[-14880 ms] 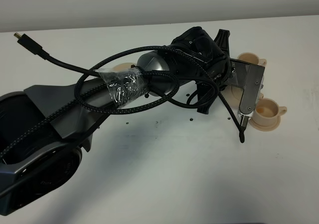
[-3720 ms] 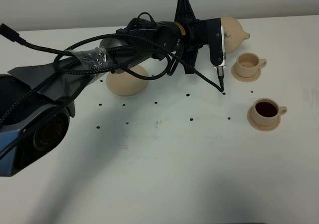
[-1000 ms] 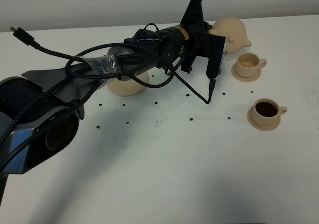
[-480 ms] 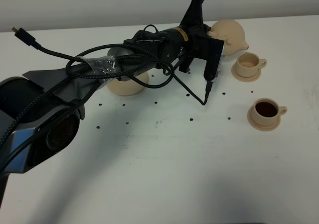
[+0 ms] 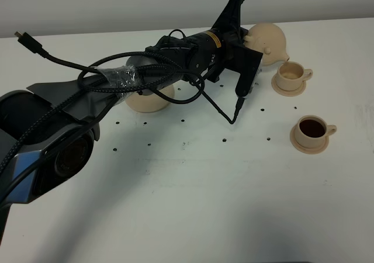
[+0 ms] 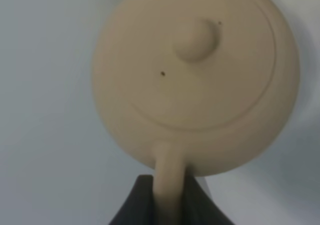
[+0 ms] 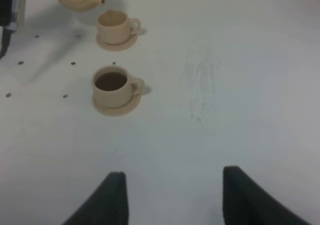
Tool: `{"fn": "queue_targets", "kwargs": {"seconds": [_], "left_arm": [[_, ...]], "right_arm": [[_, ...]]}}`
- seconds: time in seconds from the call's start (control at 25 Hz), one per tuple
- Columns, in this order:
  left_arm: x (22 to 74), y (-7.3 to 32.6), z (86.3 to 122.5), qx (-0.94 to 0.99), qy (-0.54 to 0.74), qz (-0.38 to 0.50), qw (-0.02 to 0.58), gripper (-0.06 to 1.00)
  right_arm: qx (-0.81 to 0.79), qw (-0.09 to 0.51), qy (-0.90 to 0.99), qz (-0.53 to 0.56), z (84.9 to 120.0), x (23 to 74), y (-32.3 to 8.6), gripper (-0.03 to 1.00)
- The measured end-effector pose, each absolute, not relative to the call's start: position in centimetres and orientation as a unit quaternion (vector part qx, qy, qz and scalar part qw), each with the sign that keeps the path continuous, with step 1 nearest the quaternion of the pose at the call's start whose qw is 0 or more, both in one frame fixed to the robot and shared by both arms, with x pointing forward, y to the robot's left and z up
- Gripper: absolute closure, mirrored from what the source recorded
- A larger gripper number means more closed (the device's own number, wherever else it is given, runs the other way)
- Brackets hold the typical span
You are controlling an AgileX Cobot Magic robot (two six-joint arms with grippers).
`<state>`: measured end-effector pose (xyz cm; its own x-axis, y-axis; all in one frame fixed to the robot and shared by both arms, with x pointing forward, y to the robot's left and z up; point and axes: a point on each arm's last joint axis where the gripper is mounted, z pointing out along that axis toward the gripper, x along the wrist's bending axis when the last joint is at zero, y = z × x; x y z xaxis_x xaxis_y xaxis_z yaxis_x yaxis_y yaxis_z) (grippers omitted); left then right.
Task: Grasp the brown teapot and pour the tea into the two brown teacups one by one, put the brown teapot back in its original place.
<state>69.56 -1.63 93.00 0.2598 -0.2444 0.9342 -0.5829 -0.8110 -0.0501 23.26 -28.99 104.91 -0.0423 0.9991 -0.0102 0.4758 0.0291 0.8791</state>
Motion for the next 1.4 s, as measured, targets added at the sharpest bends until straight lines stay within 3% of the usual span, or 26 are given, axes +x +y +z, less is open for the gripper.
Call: {"fn": "queue_targets", "kwargs": {"seconds": [1.4], "left_arm": [[69.1,-2.8,93.8,0.716,-0.350,0.596,0.101,0.81]], "right_arm": [[0.593,0.357,0.622,0.366,104.9,23.3,-29.0,0.55]]}}
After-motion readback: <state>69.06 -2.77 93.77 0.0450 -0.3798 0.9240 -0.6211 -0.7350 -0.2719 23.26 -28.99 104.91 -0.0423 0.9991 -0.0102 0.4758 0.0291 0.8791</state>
